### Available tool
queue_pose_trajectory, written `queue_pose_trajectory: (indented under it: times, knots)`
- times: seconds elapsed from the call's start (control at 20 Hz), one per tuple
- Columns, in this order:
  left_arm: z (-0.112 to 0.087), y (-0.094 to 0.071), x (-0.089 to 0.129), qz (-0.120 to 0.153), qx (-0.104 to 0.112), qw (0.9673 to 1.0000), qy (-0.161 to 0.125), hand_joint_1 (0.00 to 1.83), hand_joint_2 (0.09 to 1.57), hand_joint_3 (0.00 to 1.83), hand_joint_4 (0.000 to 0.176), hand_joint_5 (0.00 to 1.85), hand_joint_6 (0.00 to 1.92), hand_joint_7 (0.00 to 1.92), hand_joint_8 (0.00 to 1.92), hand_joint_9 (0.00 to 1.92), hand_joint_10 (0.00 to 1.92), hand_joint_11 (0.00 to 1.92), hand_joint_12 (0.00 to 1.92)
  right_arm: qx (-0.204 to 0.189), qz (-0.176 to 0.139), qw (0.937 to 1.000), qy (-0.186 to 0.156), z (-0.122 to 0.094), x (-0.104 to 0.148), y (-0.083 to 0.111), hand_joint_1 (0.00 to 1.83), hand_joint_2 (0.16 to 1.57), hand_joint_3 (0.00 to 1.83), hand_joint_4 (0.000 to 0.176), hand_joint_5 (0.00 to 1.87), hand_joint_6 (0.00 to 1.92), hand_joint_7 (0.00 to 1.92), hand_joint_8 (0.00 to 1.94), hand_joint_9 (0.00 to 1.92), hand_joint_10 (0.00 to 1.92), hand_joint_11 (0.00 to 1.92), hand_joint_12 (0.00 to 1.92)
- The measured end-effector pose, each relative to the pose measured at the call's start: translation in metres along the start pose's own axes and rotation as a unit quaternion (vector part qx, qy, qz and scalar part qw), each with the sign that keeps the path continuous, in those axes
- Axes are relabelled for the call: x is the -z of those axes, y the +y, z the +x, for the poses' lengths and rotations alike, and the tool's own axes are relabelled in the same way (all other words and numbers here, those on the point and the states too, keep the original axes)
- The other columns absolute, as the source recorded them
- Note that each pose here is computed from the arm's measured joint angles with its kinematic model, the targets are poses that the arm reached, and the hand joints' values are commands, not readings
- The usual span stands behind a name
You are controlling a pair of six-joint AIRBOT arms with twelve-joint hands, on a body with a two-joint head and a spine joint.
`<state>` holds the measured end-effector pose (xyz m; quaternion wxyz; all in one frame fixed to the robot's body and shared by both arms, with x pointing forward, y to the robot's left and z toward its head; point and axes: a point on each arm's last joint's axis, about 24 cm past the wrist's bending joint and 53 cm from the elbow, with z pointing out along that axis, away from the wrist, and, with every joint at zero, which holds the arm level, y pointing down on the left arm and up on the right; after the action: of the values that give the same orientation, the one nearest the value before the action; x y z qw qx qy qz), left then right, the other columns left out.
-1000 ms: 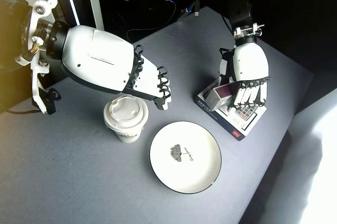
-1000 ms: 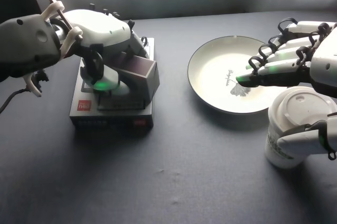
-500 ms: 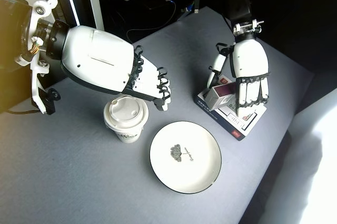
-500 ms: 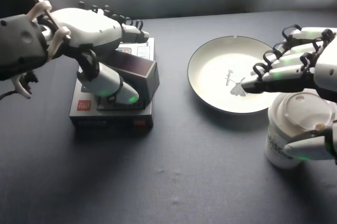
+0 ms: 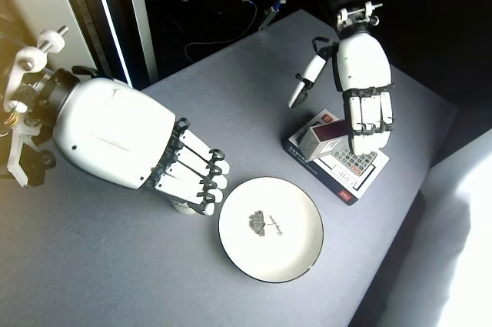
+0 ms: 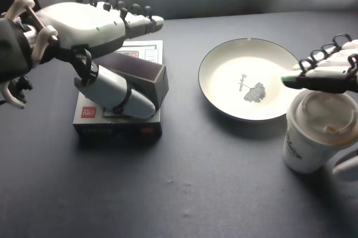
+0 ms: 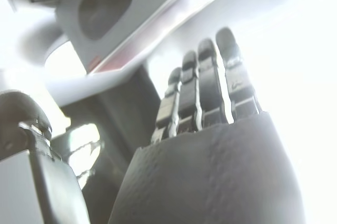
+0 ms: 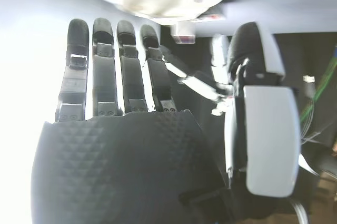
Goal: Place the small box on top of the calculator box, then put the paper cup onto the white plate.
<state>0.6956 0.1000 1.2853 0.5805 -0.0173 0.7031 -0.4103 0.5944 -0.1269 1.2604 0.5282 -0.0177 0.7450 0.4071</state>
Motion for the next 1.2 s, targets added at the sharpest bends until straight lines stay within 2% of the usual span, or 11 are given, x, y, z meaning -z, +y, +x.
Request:
queue_pose_trajectory:
  times: [0.1,0.25,0.35,0.45,0.6,0.65,0.75,0.85,0.95,1.05,1.2]
  knots:
    - [-0.005,0.002,0.004,0.002,0.006,1.0000,-0.005,0.48,0.88,0.00,0.000,0.08,0.00,0.14,0.01,0.16,0.01,0.00,0.44,0.000,-0.010,0.9999,-0.008,-0.005,-0.001,0.006,1.04,0.69,0.00,0.000,0.00,0.00,0.00,0.00,0.00,0.00,0.00,0.08]
    - [-0.010,0.004,0.013,0.010,0.011,0.9997,-0.019,0.48,0.89,0.00,0.000,0.09,0.00,0.16,0.00,0.17,0.00,0.00,0.46,0.002,-0.009,0.9999,-0.011,-0.007,-0.002,0.004,1.05,0.71,0.00,0.000,0.00,0.00,0.00,0.00,0.00,0.00,0.00,0.00]
    - [-0.005,0.001,0.025,0.022,0.014,0.9994,-0.021,0.50,0.89,0.00,0.000,0.11,0.00,0.17,0.00,0.18,0.00,0.00,0.49,0.002,-0.005,0.9999,-0.011,-0.010,-0.006,-0.002,1.07,0.71,0.00,0.000,0.00,0.00,0.00,0.00,0.00,0.00,0.00,0.00]
    - [0.007,0.001,0.037,0.033,0.012,0.9993,-0.011,0.42,0.90,0.00,0.000,0.11,0.00,0.18,0.00,0.20,0.01,0.00,0.55,0.001,0.004,1.0000,-0.006,-0.009,-0.012,-0.009,1.10,0.73,0.01,0.000,0.00,0.00,0.00,0.00,0.00,0.00,0.00,0.00]
    - [0.027,0.000,0.060,0.052,0.008,0.9986,0.010,0.44,0.90,0.00,0.000,0.10,0.01,0.17,0.01,0.19,0.01,0.00,0.50,0.000,0.011,0.9999,-0.003,-0.010,-0.016,-0.015,1.23,0.75,0.01,0.000,0.00,0.00,0.00,0.00,0.00,0.00,0.00,0.00]
    - [0.033,-0.003,0.067,0.059,0.006,0.9980,0.018,0.47,0.89,0.00,0.000,0.13,0.01,0.19,0.01,0.21,0.01,0.00,0.55,0.000,0.011,0.9999,-0.003,-0.010,-0.018,-0.015,1.20,0.77,0.02,0.000,0.00,0.00,0.00,0.00,0.00,0.00,0.00,0.00]
    - [0.042,-0.012,0.078,0.079,-0.012,0.9962,0.036,0.48,0.88,0.00,0.000,0.13,0.00,0.20,0.00,0.22,0.01,0.00,0.57,0.000,0.013,0.9999,-0.003,-0.011,-0.020,-0.017,1.23,0.83,0.04,0.000,0.00,0.00,0.00,0.00,0.00,0.00,0.00,0.00]
    - [0.057,-0.022,0.090,0.102,-0.033,0.9921,0.066,0.47,0.89,0.00,0.000,0.14,0.00,0.21,0.00,0.23,0.00,0.00,0.56,0.000,0.010,0.9999,0.001,-0.008,-0.023,-0.015,1.28,0.82,0.03,0.000,0.00,0.00,0.00,0.00,0.00,0.00,0.00,0.00]
    - [0.069,-0.029,0.098,0.120,-0.054,0.9875,0.087,0.50,0.89,0.00,0.000,0.11,0.00,0.17,0.00,0.19,0.00,0.00,0.49,-0.001,0.008,1.0000,0.006,-0.005,-0.025,-0.013,1.24,0.82,0.02,0.000,0.00,0.00,0.00,0.00,0.00,0.00,0.00,0.00]
    - [0.078,-0.037,0.106,0.145,-0.088,0.9805,0.098,0.49,0.90,0.00,0.000,0.12,0.00,0.19,0.01,0.20,0.01,0.00,0.54,-0.001,0.008,0.9999,0.009,-0.003,-0.028,-0.012,1.27,0.85,0.03,0.000,0.00,0.00,0.00,0.00,0.00,0.00,0.00,0.00]
    - [0.085,-0.055,0.119,0.191,-0.120,0.9691,0.100,0.46,0.90,0.00,0.000,0.14,0.01,0.22,0.01,0.24,0.01,0.00,0.59,-0.002,0.009,0.9998,0.018,0.003,-0.032,-0.012,1.28,0.83,0.01,0.000,0.00,0.00,0.00,0.00,0.00,0.00,0.02,0.01]
